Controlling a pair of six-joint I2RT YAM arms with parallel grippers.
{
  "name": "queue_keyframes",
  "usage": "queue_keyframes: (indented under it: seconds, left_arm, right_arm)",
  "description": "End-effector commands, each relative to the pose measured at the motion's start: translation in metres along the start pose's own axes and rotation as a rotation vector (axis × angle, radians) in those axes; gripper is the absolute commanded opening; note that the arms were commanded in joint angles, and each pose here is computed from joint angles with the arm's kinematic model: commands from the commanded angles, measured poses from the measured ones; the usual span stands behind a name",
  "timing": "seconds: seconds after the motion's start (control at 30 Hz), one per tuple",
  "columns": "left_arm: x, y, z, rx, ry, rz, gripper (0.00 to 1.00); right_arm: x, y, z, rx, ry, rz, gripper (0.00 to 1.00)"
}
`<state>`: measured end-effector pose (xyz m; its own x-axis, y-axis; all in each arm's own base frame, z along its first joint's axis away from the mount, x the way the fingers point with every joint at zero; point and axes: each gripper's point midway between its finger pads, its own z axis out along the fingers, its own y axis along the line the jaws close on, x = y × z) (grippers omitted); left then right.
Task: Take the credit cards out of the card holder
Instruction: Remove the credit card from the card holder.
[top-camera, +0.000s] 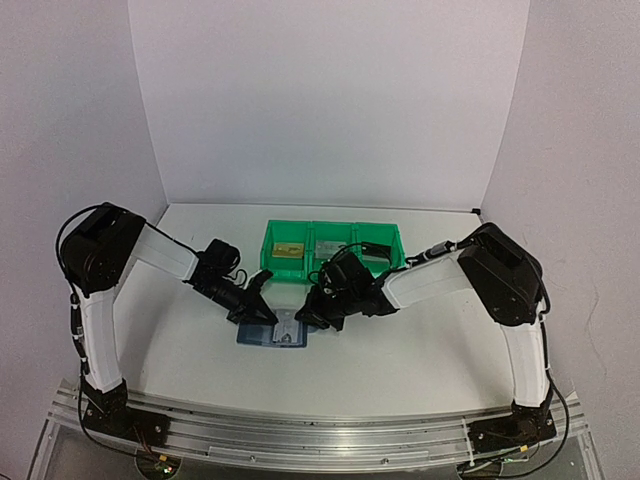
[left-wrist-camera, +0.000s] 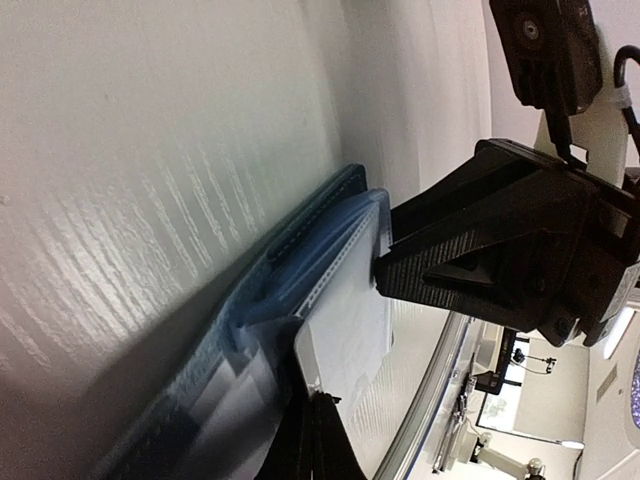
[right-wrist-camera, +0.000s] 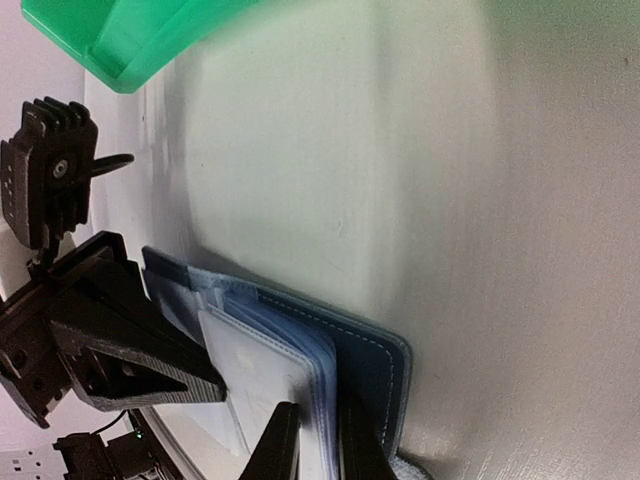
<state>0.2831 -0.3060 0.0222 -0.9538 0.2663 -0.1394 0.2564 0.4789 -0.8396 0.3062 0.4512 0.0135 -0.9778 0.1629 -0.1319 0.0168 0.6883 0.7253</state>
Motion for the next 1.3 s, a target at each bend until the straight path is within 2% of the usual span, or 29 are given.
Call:
queue_keyframes:
  seconds: [0.0,0.3,0.53,0.87,1.27]
  left_arm:
    - [-0.019,-0.014,-0.023,0.001,-0.048,0.112,0.0]
    - [-0.017,-0.018,-0.033,-0.004,-0.022,0.15,0.0]
    - [-0.022,-0.001,-0.055,-0.061,-0.033,0.169,0.0]
    - [-0.006,-0.001,-0.068,-0.068,-0.037,0.165,0.0]
    - [-0.02,-0.029,-0.083,-0.022,-0.097,0.203,0.0]
  right_arm:
    - [0.023,-0.046,-0.001,0.13,0.068,0.051,0.12]
    - [0.024,-0.048,-0.001,0.132,0.074,0.053,0.12]
    - [0.021,-0.047,-0.005,0.125,0.074,0.047,0.12]
    - [0.01,-0.025,-0.007,0.068,0.072,0.002,0.13]
    - [-0.014,0.046,-0.037,-0.081,0.013,-0.171,0.31]
